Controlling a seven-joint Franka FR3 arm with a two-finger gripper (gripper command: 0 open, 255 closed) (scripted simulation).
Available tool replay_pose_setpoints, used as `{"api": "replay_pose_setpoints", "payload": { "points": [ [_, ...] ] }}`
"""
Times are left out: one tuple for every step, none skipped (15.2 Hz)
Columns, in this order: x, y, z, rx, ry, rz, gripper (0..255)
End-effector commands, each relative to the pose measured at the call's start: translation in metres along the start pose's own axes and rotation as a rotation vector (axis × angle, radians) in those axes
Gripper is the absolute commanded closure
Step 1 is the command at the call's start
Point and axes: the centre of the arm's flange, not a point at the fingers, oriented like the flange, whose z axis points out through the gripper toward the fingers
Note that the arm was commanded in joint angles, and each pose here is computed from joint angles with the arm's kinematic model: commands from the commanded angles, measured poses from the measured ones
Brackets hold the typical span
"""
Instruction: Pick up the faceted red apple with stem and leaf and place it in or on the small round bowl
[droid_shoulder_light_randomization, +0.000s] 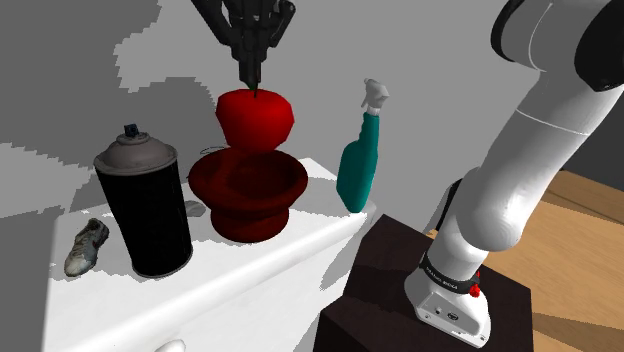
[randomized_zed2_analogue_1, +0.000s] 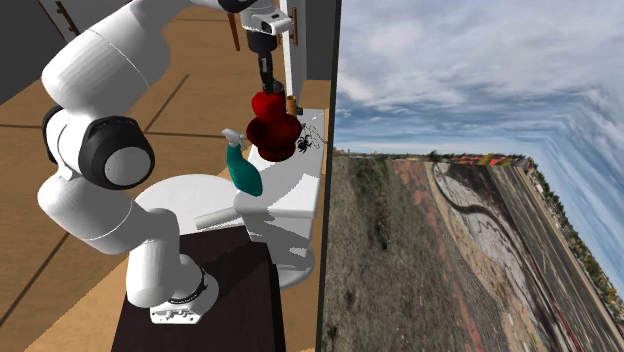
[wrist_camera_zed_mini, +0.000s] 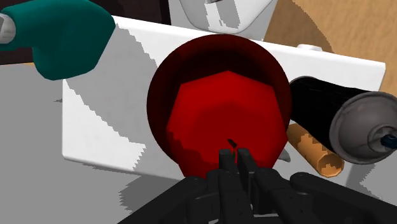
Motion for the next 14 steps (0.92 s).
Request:
{"api": "replay_pose_setpoints", "payload": {
  "points": [
    [-0.001,0.000,0.011,0.001,0.001,0.000,255],
    [-0.001,0.000,0.016,0.001,0.001,0.000,255],
    [-0.001,0.000,0.021,0.001,0.001,0.000,255],
    [-0.001,0.000,0.026,0.001,0.001,0.000,255],
    [-0.001,-0.001,0.032,0.001,0.001,0.000,255],
    [-0.001,-0.001,0.037,0.001,0.001,0.000,255],
    [-0.001,-0.001,0.042,0.001,0.001,0.000,255],
    [-0.001,-0.001,0.047,0.001,0.001,0.000,255],
    [-0.001,-0.001,0.047,0.001,0.001,0.001,255],
    [-0.001,-0.001,0.047,0.001,0.001,0.000,255],
    [-0.001,-0.001,0.047,0.001,0.001,0.000,255],
    [-0.001,-0.001,0.047,0.001,0.001,0.000,255],
    [-0.001,-0.001,0.047,0.001,0.001,0.000,255],
    [-0.001,-0.001,0.047,0.001,0.001,0.000,255]
  ]
}}
